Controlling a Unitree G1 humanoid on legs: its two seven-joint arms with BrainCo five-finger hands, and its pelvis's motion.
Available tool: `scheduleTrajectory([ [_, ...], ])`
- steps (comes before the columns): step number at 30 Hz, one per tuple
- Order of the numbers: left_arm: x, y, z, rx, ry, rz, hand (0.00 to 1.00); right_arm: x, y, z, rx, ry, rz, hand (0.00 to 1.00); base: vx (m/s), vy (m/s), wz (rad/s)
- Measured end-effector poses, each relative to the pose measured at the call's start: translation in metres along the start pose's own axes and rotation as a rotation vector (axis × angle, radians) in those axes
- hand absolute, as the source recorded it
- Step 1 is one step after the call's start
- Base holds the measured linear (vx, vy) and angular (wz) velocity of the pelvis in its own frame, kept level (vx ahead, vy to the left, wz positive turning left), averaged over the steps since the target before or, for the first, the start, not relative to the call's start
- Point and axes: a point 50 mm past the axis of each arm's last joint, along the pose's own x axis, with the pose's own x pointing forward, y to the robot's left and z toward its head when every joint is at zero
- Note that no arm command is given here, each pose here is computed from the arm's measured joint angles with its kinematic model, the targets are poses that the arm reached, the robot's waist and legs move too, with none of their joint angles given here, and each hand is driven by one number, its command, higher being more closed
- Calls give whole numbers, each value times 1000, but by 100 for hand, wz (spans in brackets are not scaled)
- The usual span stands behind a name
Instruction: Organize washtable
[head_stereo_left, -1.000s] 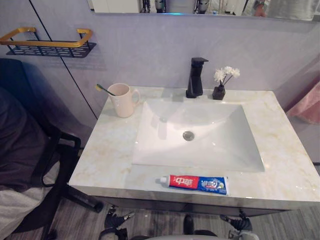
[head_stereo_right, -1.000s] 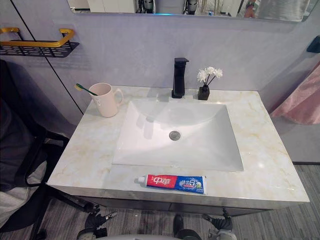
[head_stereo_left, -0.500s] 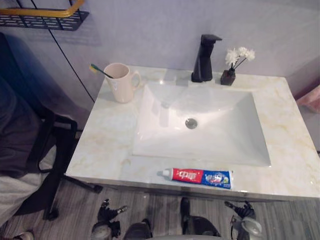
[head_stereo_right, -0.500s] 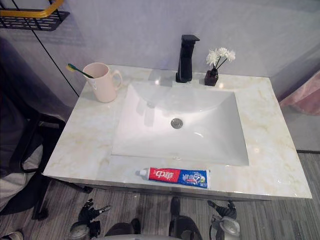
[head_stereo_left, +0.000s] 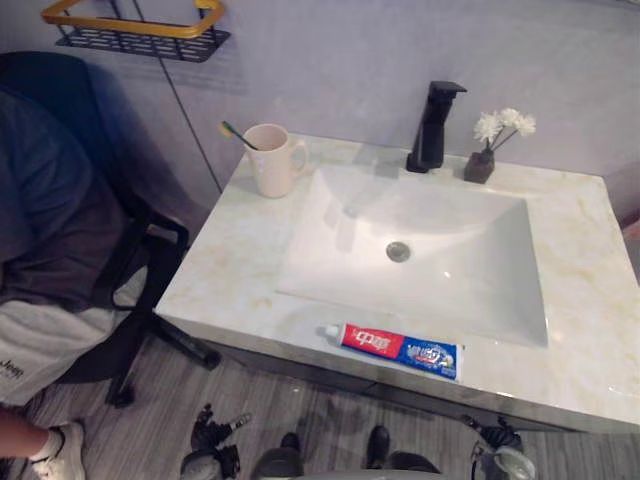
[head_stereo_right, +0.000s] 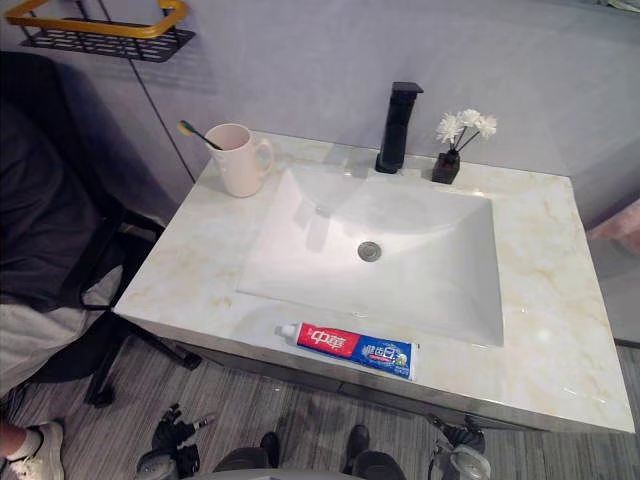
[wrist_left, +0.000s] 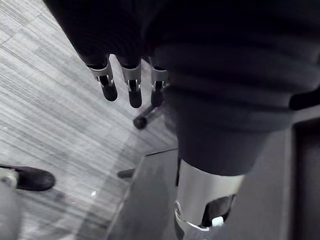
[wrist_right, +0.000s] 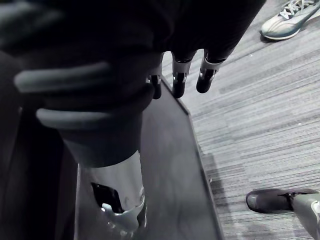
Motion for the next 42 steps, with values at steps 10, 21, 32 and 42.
scheduleTrajectory([
  [10,-38,59,135,-210,-639,207,0,-3,-23,-16,40,36,-49,0,-46,6,22],
  [21,-156,14,253,-84,-1470,-73,0,-6,-28,-25,55,60,-11,0,26,3,10],
  [32,-157,-85,217,411,-1424,-609,0,-5,-14,-18,-52,30,79,0,1,2,-12],
  [42,-130,-122,177,823,-1319,-701,0,-6,-11,-17,-88,11,94,0,-13,21,-15],
])
